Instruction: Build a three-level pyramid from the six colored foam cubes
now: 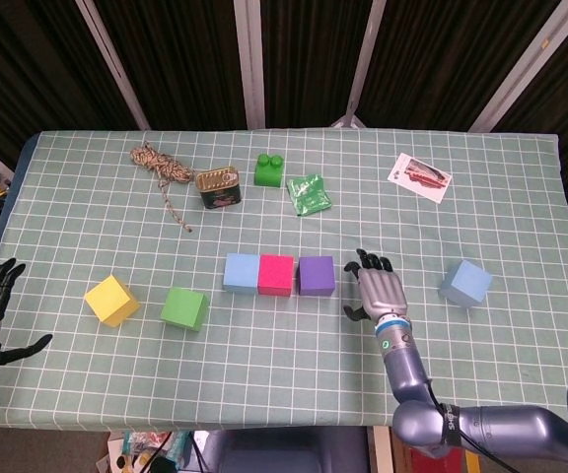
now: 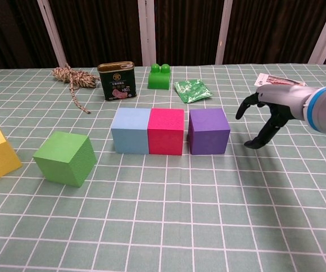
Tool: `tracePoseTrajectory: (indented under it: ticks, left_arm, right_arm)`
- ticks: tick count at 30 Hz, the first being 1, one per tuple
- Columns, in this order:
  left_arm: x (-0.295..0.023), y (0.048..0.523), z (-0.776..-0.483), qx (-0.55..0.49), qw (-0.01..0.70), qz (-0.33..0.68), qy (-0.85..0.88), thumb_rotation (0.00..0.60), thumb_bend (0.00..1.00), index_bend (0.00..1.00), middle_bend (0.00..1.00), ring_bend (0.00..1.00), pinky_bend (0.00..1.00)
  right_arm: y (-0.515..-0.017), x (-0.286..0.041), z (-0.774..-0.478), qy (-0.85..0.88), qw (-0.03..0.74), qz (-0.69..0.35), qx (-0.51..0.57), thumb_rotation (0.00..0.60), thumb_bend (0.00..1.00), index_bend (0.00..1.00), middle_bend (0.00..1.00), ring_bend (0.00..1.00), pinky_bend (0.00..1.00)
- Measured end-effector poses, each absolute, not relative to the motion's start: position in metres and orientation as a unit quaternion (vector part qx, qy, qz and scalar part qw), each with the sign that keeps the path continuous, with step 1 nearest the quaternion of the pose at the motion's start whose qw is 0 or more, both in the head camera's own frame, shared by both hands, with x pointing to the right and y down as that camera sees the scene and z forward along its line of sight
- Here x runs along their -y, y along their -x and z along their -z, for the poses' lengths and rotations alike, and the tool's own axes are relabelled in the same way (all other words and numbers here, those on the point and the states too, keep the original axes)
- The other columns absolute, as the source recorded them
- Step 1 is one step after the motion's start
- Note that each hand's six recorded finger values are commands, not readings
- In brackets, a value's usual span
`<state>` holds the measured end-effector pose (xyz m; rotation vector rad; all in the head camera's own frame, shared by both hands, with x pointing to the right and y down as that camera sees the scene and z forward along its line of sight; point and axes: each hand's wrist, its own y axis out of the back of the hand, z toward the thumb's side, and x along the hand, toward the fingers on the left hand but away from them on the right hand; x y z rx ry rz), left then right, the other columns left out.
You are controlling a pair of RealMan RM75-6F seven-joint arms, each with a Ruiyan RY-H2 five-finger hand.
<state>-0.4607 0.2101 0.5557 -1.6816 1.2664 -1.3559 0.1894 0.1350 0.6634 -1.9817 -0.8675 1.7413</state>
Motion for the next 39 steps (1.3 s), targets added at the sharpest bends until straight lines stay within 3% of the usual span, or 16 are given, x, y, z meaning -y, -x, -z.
tracePoseTrajectory:
  ticks: [39]
  left_arm:
    - [-0.211, 0.462, -0.555, -0.48, 0.312, 0.515, 0.638, 0.6, 0.1, 0.0, 0.0, 0.0, 0.0]
  right_arm:
    - [-0.169, -0.148, -0.67, 0.722, 0.166, -0.602, 0.296, 0.6, 0.31, 0.27, 0.0, 0.0, 0.0]
